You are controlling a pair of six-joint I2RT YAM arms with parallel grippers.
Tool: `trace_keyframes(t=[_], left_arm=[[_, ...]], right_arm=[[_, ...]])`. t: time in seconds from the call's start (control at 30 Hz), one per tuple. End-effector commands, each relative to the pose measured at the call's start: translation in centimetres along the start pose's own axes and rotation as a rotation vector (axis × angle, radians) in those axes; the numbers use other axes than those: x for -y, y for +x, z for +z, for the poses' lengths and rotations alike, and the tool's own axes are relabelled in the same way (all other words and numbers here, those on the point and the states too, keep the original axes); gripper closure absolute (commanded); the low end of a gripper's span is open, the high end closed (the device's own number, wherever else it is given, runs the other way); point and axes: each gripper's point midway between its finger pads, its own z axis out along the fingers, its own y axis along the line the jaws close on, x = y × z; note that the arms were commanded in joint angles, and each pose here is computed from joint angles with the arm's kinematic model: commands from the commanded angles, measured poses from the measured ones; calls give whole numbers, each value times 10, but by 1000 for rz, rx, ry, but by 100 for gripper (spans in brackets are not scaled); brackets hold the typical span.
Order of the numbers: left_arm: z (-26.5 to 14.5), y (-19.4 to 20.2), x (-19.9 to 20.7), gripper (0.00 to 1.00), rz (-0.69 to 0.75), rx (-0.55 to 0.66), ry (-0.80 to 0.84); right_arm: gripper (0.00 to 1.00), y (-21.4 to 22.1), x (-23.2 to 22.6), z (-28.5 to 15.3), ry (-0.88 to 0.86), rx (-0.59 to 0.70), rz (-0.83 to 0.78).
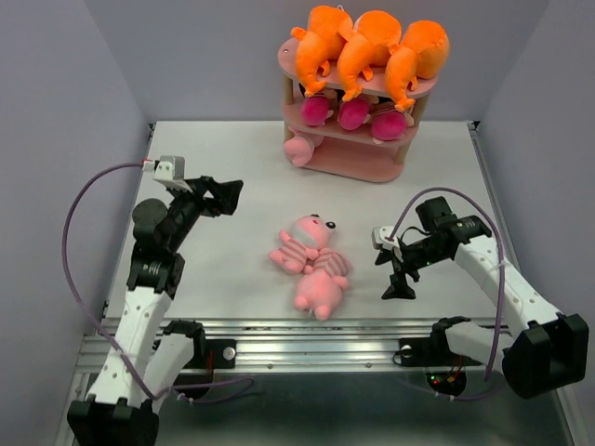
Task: Place and organize the stuffed toys onto the shelf
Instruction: Grab a stuffed toy with the right arm
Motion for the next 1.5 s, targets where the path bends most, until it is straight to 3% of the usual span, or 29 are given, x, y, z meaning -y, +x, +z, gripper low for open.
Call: trace_keyframes(t=[0.0, 0.2, 0.37, 0.6, 0.9, 1.3, 1.47], left_arm=[[-28, 32, -8, 1, 82, -32, -16], [-46, 47, 2, 1, 156, -22, 61], [-56, 34, 14, 1, 196, 43, 100], [-60, 36, -11, 1, 193, 38, -37], [-61, 35, -20, 1, 187, 33, -94], [-76, 16, -25, 1, 195, 125, -166], [-79, 13, -26, 1, 195, 142, -178]], right_arm=[[0, -22, -5, -8, -70, -11, -150], [0, -42, 2, 9, -97, -75, -220], [1, -51, -4, 46, -162, -180, -296], [2, -70, 8, 64, -171, -184, -337], [4, -73, -5, 85, -222, -232, -368], [8, -82, -19, 109, -264, -266, -397], [12, -82, 9, 129, -159, -294, -420]])
